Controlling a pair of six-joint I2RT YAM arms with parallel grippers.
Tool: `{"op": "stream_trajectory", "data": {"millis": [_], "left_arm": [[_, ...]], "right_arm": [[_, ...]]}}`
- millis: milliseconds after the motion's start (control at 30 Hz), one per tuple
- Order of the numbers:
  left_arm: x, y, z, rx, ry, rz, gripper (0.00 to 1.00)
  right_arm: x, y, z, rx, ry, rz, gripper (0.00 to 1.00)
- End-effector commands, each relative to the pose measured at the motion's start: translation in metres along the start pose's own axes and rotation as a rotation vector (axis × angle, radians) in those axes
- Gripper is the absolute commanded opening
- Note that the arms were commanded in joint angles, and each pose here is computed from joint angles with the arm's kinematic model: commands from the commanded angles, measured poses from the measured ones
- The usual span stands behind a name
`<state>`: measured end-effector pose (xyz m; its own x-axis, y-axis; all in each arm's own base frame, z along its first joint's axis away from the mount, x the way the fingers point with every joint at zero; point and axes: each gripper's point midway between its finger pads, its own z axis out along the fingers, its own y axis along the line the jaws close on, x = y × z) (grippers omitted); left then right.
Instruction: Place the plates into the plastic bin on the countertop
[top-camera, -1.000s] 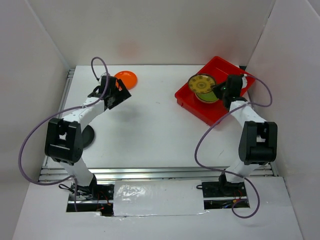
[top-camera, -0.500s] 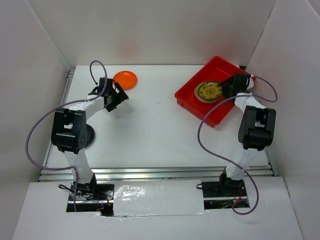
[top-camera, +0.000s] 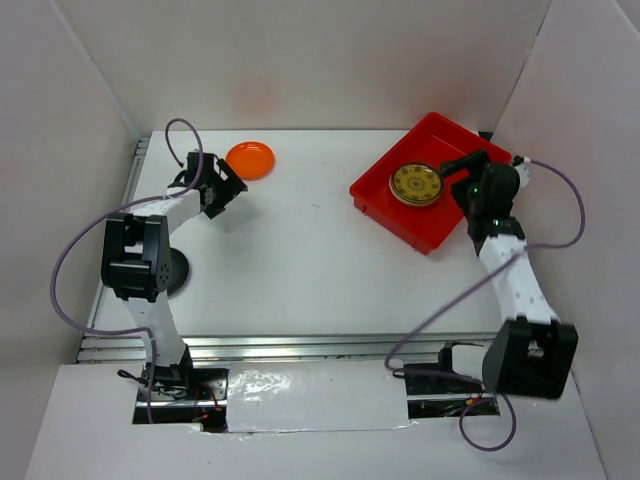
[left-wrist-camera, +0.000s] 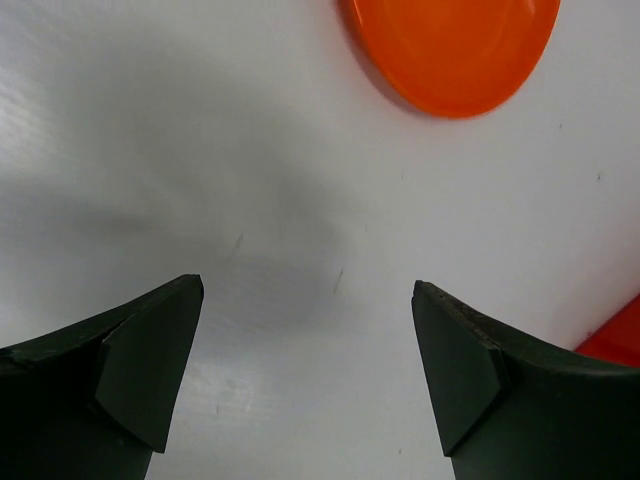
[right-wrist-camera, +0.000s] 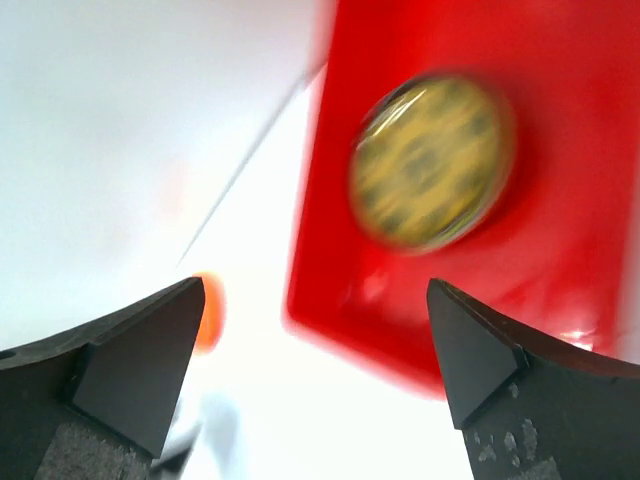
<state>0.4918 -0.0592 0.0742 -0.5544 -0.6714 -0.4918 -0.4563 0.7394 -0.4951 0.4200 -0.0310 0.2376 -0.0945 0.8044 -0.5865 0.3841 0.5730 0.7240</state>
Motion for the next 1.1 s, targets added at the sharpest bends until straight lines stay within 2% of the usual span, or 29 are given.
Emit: {"op": "stream_trajectory", "data": {"millis": [0, 33, 67, 133, 167, 267, 300, 367, 500, 567, 733, 767, 833, 867, 900, 933, 1000, 1033, 1067], "left_arm": [[-0.037, -0.011, 0.027, 0.100, -0.089, -0.095, 0.99], [-0.045, -0.018, 0.031, 0.144, -0.114, -0.107, 0.99], [-0.056, -0.009, 0.042, 0.140, -0.129, -0.131, 0.99], [-0.074, -0.018, 0.050, 0.181, -0.151, -0.161, 0.99], [-0.067, -0.009, 0.069, 0.158, -0.122, -0.170, 0.99], [-0.083, -0.014, 0.086, 0.153, -0.132, -0.175, 0.99], [-0.077, -0.007, 0.101, 0.136, -0.115, -0.174, 0.99], [-0.087, -0.009, 0.108, 0.138, -0.122, -0.182, 0.94], [-0.079, 0.006, 0.135, 0.085, -0.075, -0.193, 0.74], [-0.081, 0.000, 0.143, 0.102, -0.070, -0.179, 0.70], [-0.076, -0.001, 0.155, 0.097, -0.035, -0.184, 0.48], [-0.073, 0.001, 0.157, 0.098, -0.030, -0.192, 0.34], [-0.074, -0.004, 0.157, 0.131, -0.026, -0.195, 0.22], [-0.073, -0.005, 0.157, 0.139, -0.018, -0.200, 0.05], [-0.074, -0.009, 0.153, 0.148, -0.017, -0.202, 0.00], [-0.074, -0.011, 0.150, 0.170, -0.020, -0.202, 0.00], [-0.087, -0.035, 0.115, 0.220, -0.058, -0.190, 0.00], [-0.065, -0.021, 0.109, 0.191, -0.030, -0.188, 0.00], [-0.094, -0.054, 0.064, 0.285, -0.124, -0.142, 0.00]], "right_arm": [[0.049, 0.027, -0.042, -0.272, 0.137, -0.040, 1.00], [0.053, 0.042, -0.064, -0.385, 0.155, -0.043, 1.00], [0.080, 0.048, -0.082, -0.513, 0.254, -0.053, 1.00], [0.105, 0.054, -0.110, -0.635, 0.336, -0.052, 1.00], [0.110, 0.060, -0.120, -0.680, 0.361, -0.059, 1.00], [0.124, 0.065, -0.145, -0.737, 0.421, -0.082, 1.00], [0.131, 0.069, -0.152, -0.755, 0.444, -0.093, 1.00], [0.130, 0.074, -0.166, -0.789, 0.436, -0.115, 1.00], [0.128, 0.076, -0.182, -0.796, 0.436, -0.150, 1.00], [0.125, 0.079, -0.191, -0.814, 0.424, -0.152, 1.00], [0.127, 0.082, -0.200, -0.842, 0.431, -0.149, 1.00], [0.128, 0.082, -0.200, -0.845, 0.436, -0.157, 1.00], [0.132, 0.080, -0.196, -0.829, 0.449, -0.155, 1.00], [0.132, 0.080, -0.194, -0.830, 0.443, -0.163, 1.00], [0.134, 0.078, -0.191, -0.821, 0.449, -0.164, 1.00], [0.137, 0.077, -0.189, -0.815, 0.458, -0.164, 1.00], [0.143, 0.074, -0.178, -0.794, 0.459, -0.171, 1.00], [0.143, 0.075, -0.173, -0.785, 0.451, -0.177, 1.00], [0.150, 0.075, -0.169, -0.774, 0.459, -0.198, 1.00]]}}
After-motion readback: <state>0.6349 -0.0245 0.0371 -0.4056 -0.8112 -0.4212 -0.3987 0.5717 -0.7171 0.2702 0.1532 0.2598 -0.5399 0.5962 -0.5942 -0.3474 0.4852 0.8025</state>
